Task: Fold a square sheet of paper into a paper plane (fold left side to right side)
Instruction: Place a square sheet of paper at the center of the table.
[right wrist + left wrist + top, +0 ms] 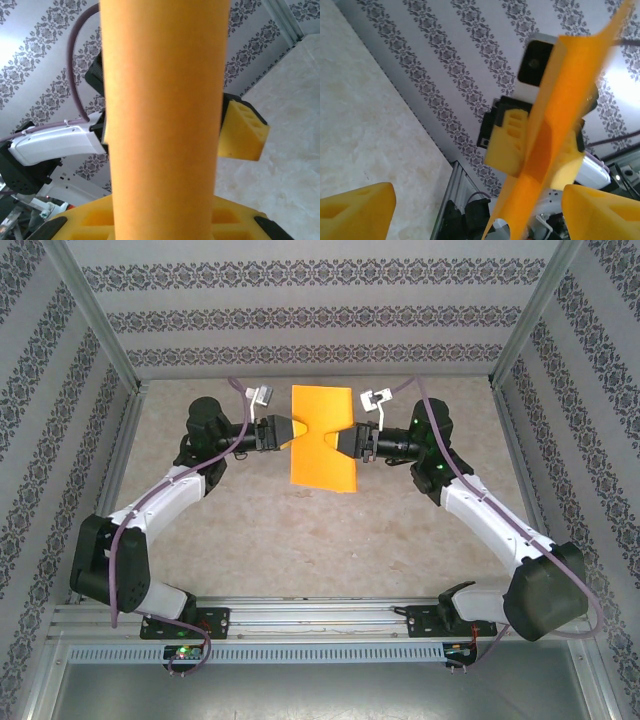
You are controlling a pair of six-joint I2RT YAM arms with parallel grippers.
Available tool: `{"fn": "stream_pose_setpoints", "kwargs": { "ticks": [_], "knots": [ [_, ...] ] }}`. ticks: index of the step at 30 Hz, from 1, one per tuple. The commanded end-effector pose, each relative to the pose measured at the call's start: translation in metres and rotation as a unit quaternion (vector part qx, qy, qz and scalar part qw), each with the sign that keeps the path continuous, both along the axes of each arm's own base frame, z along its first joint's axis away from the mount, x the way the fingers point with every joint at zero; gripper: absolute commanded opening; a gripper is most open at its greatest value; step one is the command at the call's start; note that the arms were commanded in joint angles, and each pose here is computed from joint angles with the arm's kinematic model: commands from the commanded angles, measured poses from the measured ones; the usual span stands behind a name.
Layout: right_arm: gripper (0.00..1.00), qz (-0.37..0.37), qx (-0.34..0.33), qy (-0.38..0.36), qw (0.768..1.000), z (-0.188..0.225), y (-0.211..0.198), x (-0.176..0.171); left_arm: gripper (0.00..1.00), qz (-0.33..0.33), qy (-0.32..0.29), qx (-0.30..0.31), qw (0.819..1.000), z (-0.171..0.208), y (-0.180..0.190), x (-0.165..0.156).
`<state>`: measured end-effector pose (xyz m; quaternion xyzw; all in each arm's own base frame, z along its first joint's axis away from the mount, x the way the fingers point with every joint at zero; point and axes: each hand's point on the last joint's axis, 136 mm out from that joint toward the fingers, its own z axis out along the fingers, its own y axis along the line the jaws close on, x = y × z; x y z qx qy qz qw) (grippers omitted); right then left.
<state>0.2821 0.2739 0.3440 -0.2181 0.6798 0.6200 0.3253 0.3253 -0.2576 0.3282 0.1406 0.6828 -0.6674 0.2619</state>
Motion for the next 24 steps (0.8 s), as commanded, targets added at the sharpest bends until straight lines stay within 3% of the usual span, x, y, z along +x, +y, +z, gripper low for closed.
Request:
{"fn": "stream_pose_setpoints", "kwargs": {
  "ticks": [1, 5, 8, 12, 16, 24],
  "knots": [
    [0.27, -0.025, 0.000, -0.008, 1.000, 0.001, 0.000, 0.014, 0.72, -0.027, -0.052, -0.021, 0.998, 0.028, -0.005, -0.011],
    [0.28, -0.050, -0.020, 0.011, 0.998, -0.017, -0.004, 0.025, 0.28, -0.027, -0.044, -0.016, 0.999, 0.022, -0.006, -0.011],
    [0.35, -0.070, -0.035, 0.022, 0.997, -0.029, -0.009, 0.030, 0.05, -0.019, -0.031, -0.003, 0.999, 0.012, -0.006, -0.009],
    [0.52, -0.114, -0.073, 0.037, 0.990, -0.051, -0.022, 0.037, 0.01, 0.007, 0.000, 0.034, 0.999, -0.015, -0.004, -0.003],
    [0.66, -0.189, -0.143, 0.069, 0.969, -0.086, -0.049, 0.049, 0.01, 0.040, 0.057, 0.091, 0.993, -0.065, 0.001, 0.007],
    [0.68, -0.263, -0.240, 0.168, 0.919, -0.160, -0.089, 0.053, 0.00, 0.095, 0.175, 0.203, 0.959, -0.195, 0.017, 0.018]
  ]
}}
